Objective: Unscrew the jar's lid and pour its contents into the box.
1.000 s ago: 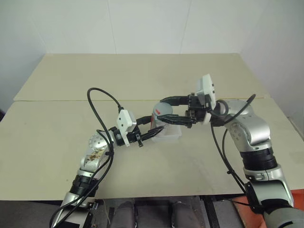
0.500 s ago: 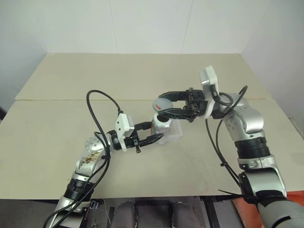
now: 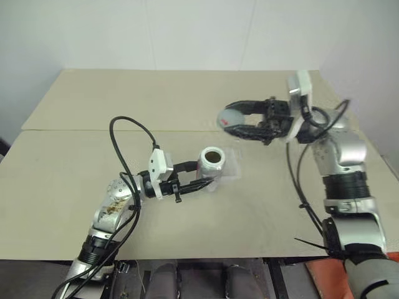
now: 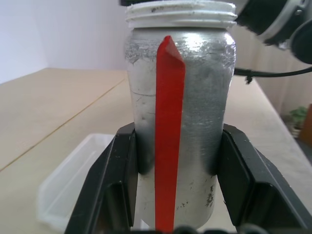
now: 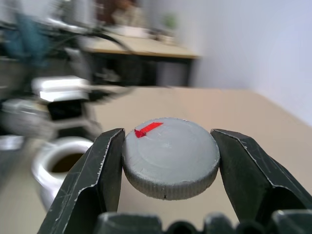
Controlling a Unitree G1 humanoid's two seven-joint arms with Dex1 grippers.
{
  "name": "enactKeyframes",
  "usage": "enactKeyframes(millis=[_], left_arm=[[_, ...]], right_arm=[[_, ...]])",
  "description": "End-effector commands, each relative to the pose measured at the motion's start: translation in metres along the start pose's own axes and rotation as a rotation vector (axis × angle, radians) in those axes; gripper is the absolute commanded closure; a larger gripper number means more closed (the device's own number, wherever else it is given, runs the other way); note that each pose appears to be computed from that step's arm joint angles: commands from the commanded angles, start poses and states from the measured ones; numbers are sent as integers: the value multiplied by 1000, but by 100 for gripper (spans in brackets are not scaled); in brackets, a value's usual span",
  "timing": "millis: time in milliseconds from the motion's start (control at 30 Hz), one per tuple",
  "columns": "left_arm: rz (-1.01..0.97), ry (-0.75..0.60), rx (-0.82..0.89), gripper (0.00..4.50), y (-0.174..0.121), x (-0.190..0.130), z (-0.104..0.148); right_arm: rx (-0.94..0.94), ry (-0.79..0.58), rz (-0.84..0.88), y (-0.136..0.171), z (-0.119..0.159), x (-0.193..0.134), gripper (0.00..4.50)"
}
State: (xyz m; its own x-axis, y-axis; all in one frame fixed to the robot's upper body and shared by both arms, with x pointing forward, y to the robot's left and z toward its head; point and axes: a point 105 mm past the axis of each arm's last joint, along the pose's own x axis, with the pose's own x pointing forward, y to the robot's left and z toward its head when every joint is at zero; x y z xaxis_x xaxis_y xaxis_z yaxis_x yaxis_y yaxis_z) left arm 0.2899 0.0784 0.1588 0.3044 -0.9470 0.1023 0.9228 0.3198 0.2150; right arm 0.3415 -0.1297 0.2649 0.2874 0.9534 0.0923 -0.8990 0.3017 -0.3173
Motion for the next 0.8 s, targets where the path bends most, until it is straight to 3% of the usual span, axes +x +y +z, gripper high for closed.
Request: enactKeyframes(millis=[33,233,367,500,767,800], left_arm=[[54,-25,48,257,10,-6,15],[162,31,113,257,38,-13,11],[221,67,158,257,63,-14,10],[211,90,211,257,75,-12,11],[198,105,240,257,81,-10,7],[198,106,242,257,81,-10,7]], right_arm=[[-60,27,-201,-4,4,-35,153],[52,153,-484,17,-36,-74,153],[176,318,-658,43,-83,-93,153],[247,449,-741,69,-118,-101,153],[322,630,-776,87,-152,-113,153],[312,650,-765,88,-154,-114,128]])
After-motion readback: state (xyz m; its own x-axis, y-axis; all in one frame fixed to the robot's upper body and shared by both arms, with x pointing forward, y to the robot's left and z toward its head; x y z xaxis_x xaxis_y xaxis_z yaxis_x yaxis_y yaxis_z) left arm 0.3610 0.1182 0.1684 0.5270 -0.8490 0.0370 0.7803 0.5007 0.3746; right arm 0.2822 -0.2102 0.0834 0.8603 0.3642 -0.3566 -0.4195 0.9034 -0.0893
